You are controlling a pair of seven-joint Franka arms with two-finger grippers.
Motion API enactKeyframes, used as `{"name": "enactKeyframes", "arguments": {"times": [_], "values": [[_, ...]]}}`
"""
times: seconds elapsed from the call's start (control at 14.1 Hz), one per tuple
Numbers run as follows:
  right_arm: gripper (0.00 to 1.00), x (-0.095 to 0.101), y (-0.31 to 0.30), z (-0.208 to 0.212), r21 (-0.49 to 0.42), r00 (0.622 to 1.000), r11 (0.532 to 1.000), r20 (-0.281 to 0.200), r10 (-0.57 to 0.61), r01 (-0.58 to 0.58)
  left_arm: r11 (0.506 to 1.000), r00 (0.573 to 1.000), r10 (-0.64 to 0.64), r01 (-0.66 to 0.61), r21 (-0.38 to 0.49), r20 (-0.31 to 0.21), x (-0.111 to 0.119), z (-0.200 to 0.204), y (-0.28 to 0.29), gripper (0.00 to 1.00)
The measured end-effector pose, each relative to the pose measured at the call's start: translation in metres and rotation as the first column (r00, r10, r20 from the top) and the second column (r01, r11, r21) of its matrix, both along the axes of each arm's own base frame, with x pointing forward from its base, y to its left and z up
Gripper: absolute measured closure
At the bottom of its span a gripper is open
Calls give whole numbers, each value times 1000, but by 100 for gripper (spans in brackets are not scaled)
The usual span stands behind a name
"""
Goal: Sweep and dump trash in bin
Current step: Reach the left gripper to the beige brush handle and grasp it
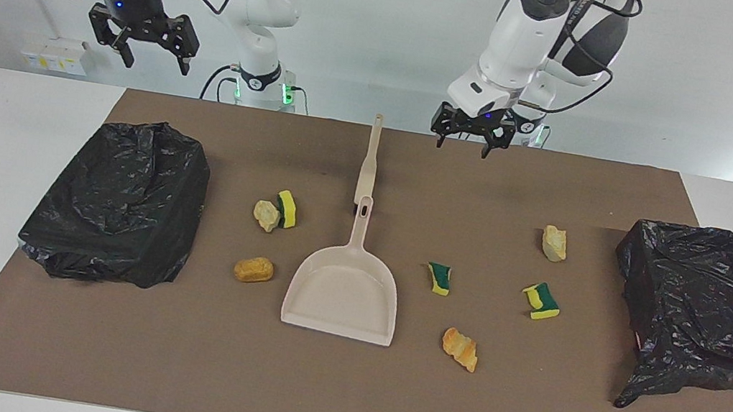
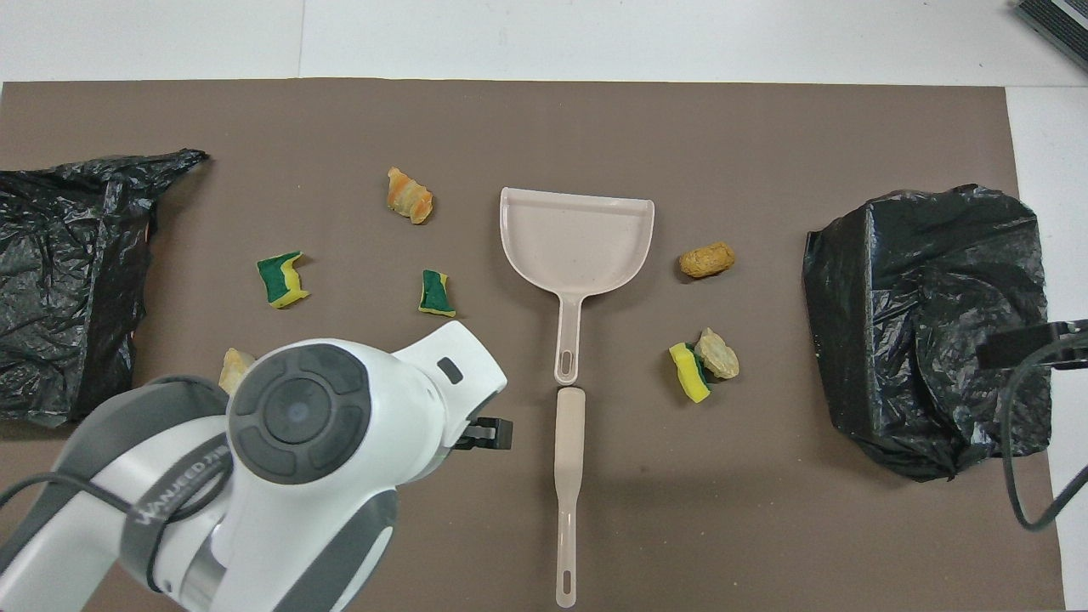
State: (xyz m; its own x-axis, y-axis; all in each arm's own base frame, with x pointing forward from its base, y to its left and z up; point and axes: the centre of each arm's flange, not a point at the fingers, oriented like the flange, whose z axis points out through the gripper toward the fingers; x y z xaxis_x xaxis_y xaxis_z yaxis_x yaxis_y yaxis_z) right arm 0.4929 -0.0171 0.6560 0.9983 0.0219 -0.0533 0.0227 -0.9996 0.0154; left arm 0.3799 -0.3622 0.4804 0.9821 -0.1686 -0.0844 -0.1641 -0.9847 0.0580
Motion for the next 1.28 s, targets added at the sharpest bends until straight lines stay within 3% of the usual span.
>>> {"name": "enactKeyframes", "arguments": {"times": [0.35, 0.78, 1.28], "values": [[0, 0, 0, 0, 0, 1000, 1000, 0, 0, 0, 1000, 1000, 2, -2, 24, 1, -55, -73, -79, 0], [0, -2, 0, -1, 0, 1000, 1000, -9, 0, 0, 1000, 1000, 12, -12, 15, 19, -106, -111, -107, 0], [0, 8, 51, -22, -8, 1000, 1000, -25, -8, 8, 998, 1000, -12, 13, 65, -7, -127, -146, -107, 2]]}}
